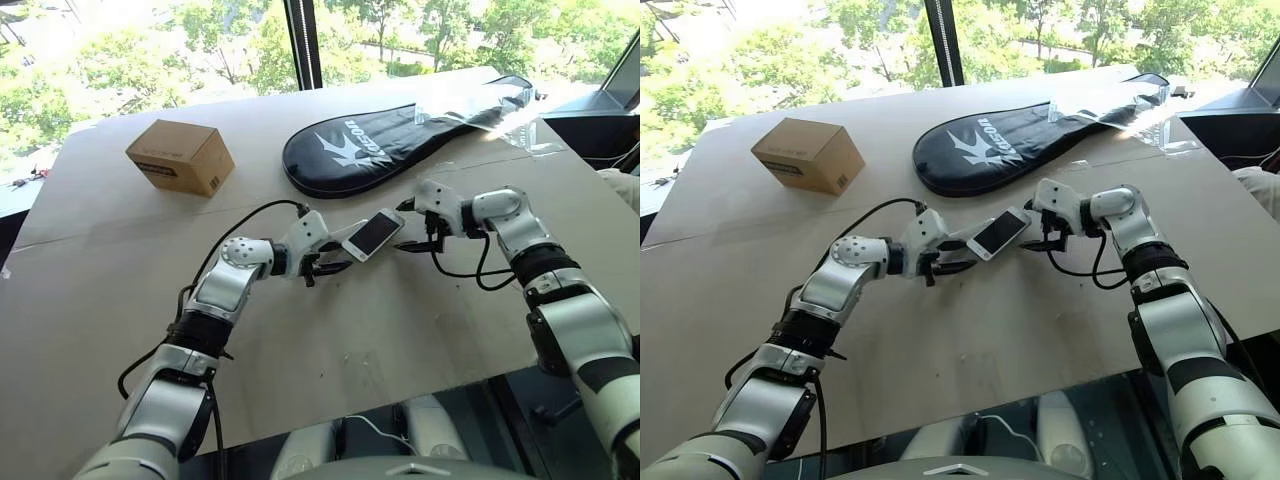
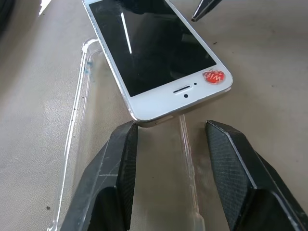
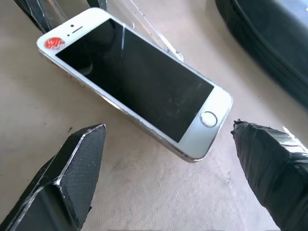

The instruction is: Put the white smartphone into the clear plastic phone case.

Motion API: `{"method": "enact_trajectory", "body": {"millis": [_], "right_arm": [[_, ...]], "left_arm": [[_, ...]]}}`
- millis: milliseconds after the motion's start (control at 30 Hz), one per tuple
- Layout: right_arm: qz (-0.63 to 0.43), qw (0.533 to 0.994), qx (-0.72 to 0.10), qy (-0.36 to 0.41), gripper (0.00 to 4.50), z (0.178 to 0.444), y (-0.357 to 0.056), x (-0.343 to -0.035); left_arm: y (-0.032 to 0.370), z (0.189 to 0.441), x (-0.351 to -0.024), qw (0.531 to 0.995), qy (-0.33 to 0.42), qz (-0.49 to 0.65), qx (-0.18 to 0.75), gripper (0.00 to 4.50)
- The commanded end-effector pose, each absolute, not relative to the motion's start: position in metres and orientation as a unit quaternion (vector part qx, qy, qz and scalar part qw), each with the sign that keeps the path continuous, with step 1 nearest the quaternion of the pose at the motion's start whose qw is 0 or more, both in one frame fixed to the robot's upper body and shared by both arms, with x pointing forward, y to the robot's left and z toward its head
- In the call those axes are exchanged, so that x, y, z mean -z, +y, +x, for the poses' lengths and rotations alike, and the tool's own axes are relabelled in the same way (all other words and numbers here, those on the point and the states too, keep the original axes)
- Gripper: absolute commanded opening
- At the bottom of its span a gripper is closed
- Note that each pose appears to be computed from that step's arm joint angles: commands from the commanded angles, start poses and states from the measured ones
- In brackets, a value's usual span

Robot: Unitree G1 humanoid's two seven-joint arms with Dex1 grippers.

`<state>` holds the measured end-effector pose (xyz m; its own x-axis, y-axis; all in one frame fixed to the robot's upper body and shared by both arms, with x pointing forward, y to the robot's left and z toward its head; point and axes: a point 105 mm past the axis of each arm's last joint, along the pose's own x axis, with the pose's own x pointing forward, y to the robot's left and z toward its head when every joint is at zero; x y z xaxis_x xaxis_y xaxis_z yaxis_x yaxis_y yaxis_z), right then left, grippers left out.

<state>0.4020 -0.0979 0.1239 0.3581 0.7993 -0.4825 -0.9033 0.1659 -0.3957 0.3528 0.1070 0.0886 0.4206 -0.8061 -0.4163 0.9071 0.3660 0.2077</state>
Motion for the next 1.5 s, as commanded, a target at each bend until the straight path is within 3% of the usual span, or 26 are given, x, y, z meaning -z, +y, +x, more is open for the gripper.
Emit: {"method": "enact_trajectory", "body": {"millis": [33, 133, 533, 800, 1033, 1267, 1367, 1500], "right_arm": [[-0.321, 0.769, -0.549, 0.058, 4.50, 0.406, -0.101, -0.140], [-0.322, 0.773, -0.544, 0.054, 4.50, 0.408, -0.102, -0.143], [-0.313, 0.777, -0.545, 0.040, 4.50, 0.401, -0.115, -0.159], [-0.294, 0.772, -0.560, 0.067, 4.50, 0.372, -0.135, -0.155], [-0.295, 0.728, -0.609, 0.111, 4.50, 0.334, -0.146, -0.150], [-0.291, 0.709, -0.631, 0.124, 4.50, 0.316, -0.142, -0.148], [-0.295, 0.690, -0.645, 0.144, 4.50, 0.309, -0.140, -0.138], [-0.303, 0.675, -0.655, 0.156, 4.50, 0.308, -0.138, -0.133]], "left_arm": [[0.113, 0.350, -0.074, 0.810, 0.155, 0.210, 0.525, 1.39], [0.111, 0.347, -0.074, 0.806, 0.155, 0.207, 0.532, 0.04], [0.099, 0.334, -0.078, 0.781, 0.145, 0.209, 0.570, 0.04], [0.077, 0.310, -0.087, 0.739, 0.147, 0.203, 0.625, 0.04], [0.061, 0.285, -0.087, 0.693, 0.156, 0.203, 0.674, 0.04], [0.062, 0.286, -0.088, 0.697, 0.152, 0.207, 0.669, 0.04], [0.064, 0.285, -0.086, 0.691, 0.152, 0.212, 0.674, 0.86], [0.067, 0.291, -0.089, 0.704, 0.134, 0.234, 0.658, 2.72]]}}
